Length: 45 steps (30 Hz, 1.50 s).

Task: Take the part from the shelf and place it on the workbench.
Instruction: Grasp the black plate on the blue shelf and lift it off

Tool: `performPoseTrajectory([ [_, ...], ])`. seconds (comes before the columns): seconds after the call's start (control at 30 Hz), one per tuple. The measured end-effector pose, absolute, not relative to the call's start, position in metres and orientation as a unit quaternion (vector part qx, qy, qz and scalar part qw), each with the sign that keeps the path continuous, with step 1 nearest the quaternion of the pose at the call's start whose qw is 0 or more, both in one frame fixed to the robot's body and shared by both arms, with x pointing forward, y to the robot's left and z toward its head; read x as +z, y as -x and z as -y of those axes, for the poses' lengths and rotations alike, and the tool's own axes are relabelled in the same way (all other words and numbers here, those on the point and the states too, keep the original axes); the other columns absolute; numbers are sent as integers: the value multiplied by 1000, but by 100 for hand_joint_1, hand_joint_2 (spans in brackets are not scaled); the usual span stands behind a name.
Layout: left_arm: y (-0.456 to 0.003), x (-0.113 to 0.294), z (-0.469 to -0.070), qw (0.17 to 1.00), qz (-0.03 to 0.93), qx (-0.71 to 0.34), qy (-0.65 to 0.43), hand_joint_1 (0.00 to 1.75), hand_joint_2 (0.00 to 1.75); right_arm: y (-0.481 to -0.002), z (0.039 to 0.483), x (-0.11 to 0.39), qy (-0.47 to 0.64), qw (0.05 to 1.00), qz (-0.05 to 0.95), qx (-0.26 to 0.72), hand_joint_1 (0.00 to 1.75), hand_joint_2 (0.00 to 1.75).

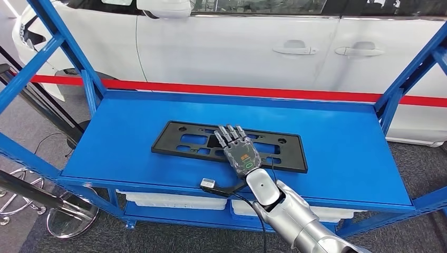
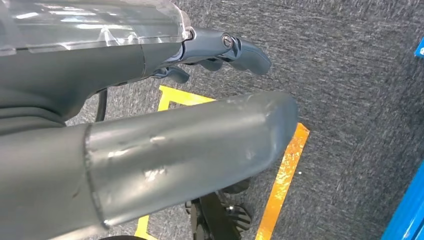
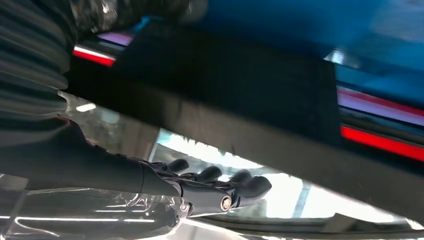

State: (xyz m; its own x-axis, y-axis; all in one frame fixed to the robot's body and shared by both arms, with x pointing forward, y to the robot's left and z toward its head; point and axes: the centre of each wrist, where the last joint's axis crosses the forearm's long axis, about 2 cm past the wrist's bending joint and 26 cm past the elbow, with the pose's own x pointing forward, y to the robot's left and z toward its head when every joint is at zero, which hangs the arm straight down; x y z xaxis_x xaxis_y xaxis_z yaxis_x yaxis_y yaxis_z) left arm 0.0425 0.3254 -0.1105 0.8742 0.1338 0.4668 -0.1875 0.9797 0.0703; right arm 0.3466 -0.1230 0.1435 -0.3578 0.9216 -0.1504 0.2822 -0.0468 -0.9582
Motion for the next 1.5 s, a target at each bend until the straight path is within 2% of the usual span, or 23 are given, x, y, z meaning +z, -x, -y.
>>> performPoseTrajectory([
  [0.37, -43, -110, -326, 960, 264, 81, -40, 0, 0, -353, 145, 130, 507, 342, 568, 551, 175, 175],
  [0.7, -43, -110, -325, 956, 280, 81, -30, 0, 0, -355, 152, 126, 504, 346, 561, 557, 175, 175],
  [0.83, -43, -110, -325, 953, 291, 80, -22, 0, 175, -357, 153, 128, 503, 345, 564, 556, 175, 175],
  [1.13, -40, -111, -327, 961, 268, 71, -18, 0, 175, -356, 159, 130, 484, 352, 601, 530, 175, 175],
  [1.23, -39, -111, -328, 963, 255, 80, -22, 0, 175, -352, 163, 135, 449, 366, 644, 500, 175, 175],
  [1.37, -37, -111, -328, 957, 263, 123, -16, 0, 175, -344, 176, 155, 306, 390, 771, 401, 175, 175],
  [1.5, -35, -111, -329, 943, 299, 140, -32, 0, 175, -315, 197, 176, 133, 360, 888, 253, 175, 175],
])
